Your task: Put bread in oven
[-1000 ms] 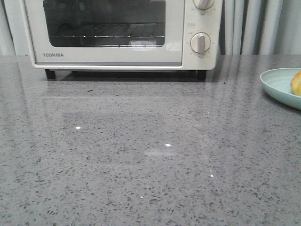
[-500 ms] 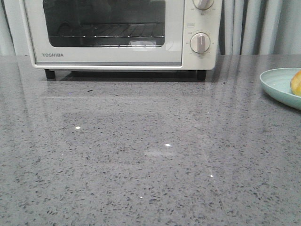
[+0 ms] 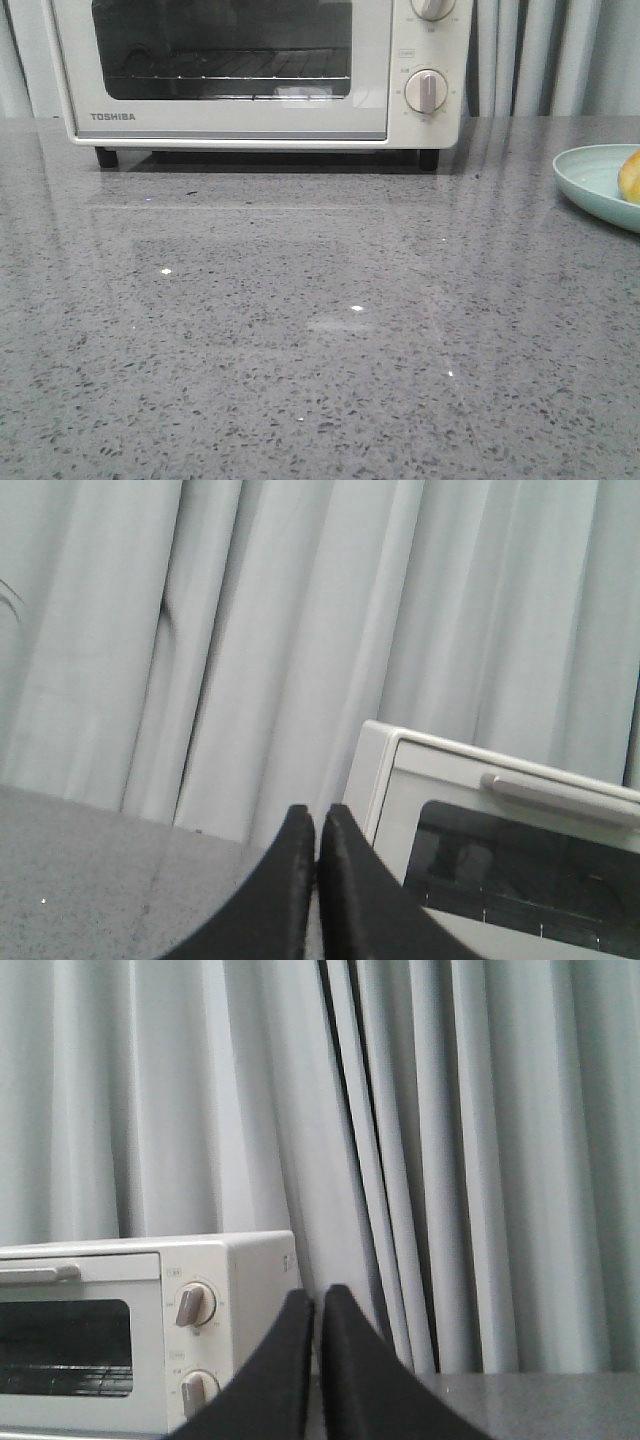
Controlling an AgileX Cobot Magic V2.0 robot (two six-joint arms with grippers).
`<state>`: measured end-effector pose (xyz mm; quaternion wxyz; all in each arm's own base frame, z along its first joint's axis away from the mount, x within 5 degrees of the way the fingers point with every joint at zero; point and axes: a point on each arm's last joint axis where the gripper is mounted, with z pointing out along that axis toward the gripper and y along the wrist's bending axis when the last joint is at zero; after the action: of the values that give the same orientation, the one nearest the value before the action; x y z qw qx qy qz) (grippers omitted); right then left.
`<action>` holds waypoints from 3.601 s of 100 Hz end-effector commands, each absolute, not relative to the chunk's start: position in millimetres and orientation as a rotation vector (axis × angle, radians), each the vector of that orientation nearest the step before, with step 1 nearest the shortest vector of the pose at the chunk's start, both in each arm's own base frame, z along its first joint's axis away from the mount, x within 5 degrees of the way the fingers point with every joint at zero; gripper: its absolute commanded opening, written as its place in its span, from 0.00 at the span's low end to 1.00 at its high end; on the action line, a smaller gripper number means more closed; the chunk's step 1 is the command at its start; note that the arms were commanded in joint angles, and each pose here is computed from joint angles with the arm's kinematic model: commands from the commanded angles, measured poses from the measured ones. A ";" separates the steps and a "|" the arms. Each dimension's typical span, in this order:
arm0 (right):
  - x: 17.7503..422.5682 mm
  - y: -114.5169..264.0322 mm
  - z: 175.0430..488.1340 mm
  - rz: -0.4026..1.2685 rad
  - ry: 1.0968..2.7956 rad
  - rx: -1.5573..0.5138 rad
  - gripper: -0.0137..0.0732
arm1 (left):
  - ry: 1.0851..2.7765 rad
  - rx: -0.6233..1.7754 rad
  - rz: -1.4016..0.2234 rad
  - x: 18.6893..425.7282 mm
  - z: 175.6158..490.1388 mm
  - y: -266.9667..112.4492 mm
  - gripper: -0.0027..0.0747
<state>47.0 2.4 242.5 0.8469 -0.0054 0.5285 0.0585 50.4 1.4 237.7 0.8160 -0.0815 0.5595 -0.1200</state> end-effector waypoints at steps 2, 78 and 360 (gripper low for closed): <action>40.6 2.0 257.9 0.138 1.063 -0.007 0.08 | 1.043 -0.176 -0.272 41.8 251.5 3.2 0.01; 58.5 13.8 362.8 0.253 1.619 -0.047 0.08 | 1.181 -0.080 -0.296 42.5 401.7 -4.5 0.01; 81.4 22.0 373.7 0.265 2.051 -0.116 0.08 | 1.507 0.238 -0.436 91.8 435.4 -42.0 0.01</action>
<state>72.0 21.0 360.7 0.4766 -0.0524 0.8711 0.1057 118.0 -54.6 413.9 0.6479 0.1060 0.7290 -0.1941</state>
